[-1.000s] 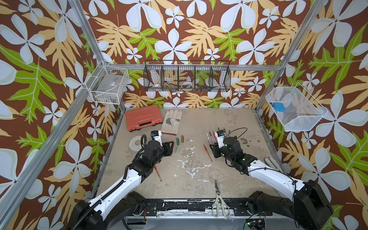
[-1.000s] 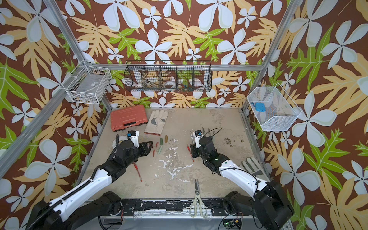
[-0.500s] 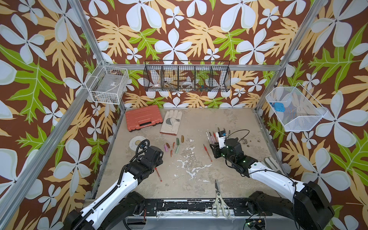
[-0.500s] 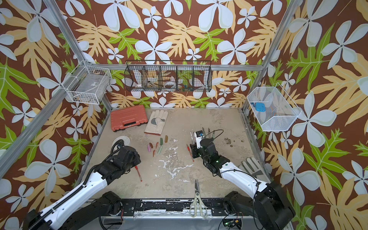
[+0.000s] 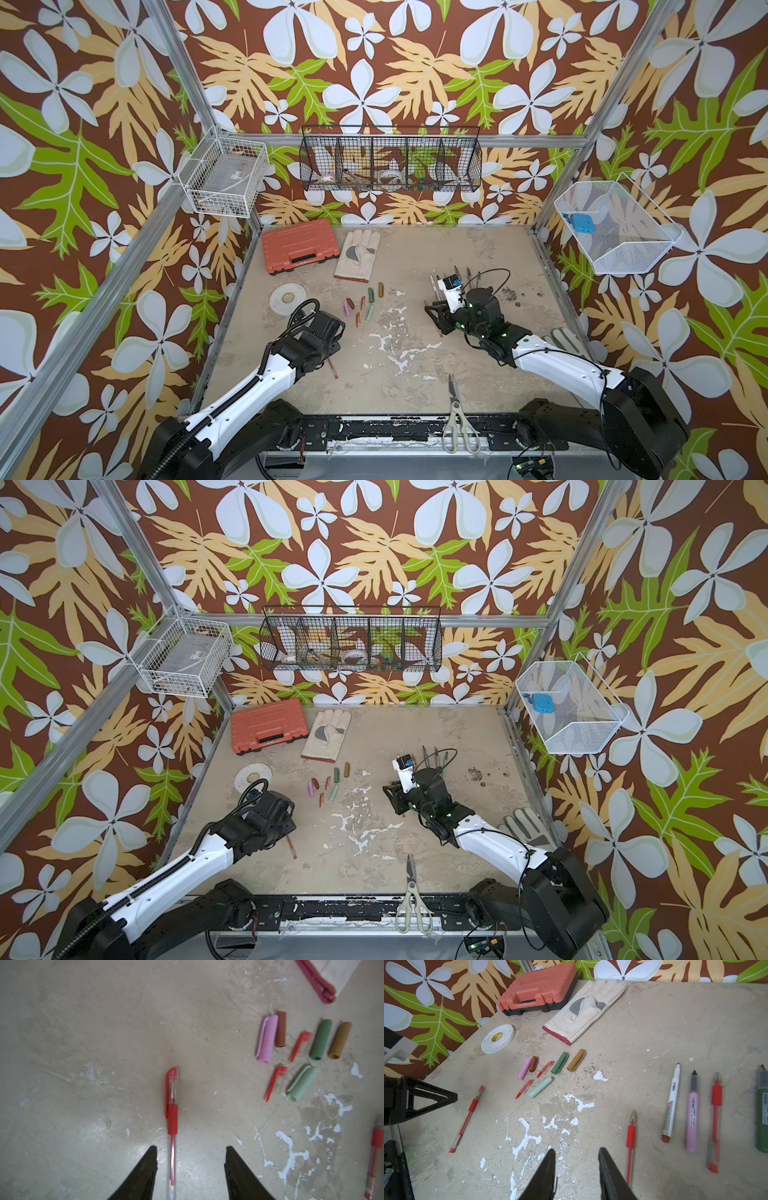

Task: Remove pen caps from pens
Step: Pick up the pen from the bottom-left of the table.

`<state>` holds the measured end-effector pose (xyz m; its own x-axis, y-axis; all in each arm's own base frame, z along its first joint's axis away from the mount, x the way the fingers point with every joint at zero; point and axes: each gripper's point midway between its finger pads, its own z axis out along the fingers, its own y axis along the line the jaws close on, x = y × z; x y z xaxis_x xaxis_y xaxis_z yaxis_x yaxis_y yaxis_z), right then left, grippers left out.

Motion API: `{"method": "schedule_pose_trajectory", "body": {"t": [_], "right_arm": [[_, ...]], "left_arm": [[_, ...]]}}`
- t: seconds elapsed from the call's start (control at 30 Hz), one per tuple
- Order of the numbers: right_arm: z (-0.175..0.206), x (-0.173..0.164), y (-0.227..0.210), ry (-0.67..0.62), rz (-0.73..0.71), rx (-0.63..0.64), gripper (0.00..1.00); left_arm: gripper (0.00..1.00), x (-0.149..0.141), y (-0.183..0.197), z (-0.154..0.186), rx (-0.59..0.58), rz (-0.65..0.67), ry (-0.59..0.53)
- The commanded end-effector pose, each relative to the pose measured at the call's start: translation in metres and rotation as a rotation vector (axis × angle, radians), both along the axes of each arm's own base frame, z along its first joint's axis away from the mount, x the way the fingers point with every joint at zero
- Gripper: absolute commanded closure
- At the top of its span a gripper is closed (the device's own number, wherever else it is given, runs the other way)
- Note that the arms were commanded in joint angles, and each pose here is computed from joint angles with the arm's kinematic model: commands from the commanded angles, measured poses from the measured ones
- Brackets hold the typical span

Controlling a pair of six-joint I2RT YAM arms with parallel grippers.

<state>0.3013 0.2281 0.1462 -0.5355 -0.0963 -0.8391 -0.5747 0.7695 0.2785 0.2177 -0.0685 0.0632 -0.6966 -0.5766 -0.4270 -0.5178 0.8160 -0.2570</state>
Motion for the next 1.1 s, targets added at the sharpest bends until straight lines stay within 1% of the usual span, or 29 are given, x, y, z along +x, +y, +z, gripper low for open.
{"method": "schedule_pose_trajectory", "body": {"t": [0.0,0.13,0.2,0.33,0.4,0.5,0.63,0.73,0.97,1.07], "right_arm": [[0.005,-0.003,0.005,-0.020,0.037,0.016,0.65],[0.005,-0.003,0.001,-0.034,0.020,0.011,0.65],[0.005,-0.002,0.000,-0.040,0.012,0.005,0.65],[0.003,0.002,-0.004,-0.036,-0.015,-0.012,0.65],[0.004,0.001,-0.003,-0.036,-0.012,-0.008,0.65],[0.007,0.000,-0.003,-0.042,-0.010,-0.001,0.65],[0.009,0.000,-0.004,-0.048,-0.013,0.003,0.65],[0.010,0.000,-0.004,-0.050,-0.014,0.005,0.65],[0.014,-0.001,-0.006,-0.065,-0.019,0.009,0.65],[0.014,-0.001,-0.007,-0.068,-0.024,0.009,0.65]], "left_arm": [[0.46,0.003,-0.001,-0.007,-0.003,0.018,0.010],[0.53,0.001,0.000,-0.018,0.006,0.021,0.031],[0.57,-0.003,0.004,-0.026,0.022,0.027,0.062],[0.60,-0.005,0.006,-0.036,0.049,0.009,0.105],[0.61,-0.004,0.005,-0.039,0.051,0.004,0.102],[0.66,-0.005,0.007,-0.043,0.047,0.012,0.097],[0.72,-0.008,0.009,-0.049,0.066,0.006,0.125],[0.74,-0.008,0.009,-0.052,0.071,0.003,0.134],[0.90,-0.007,0.006,-0.057,0.062,-0.006,0.138],[0.95,0.000,0.001,-0.051,0.046,-0.028,0.111]]}}
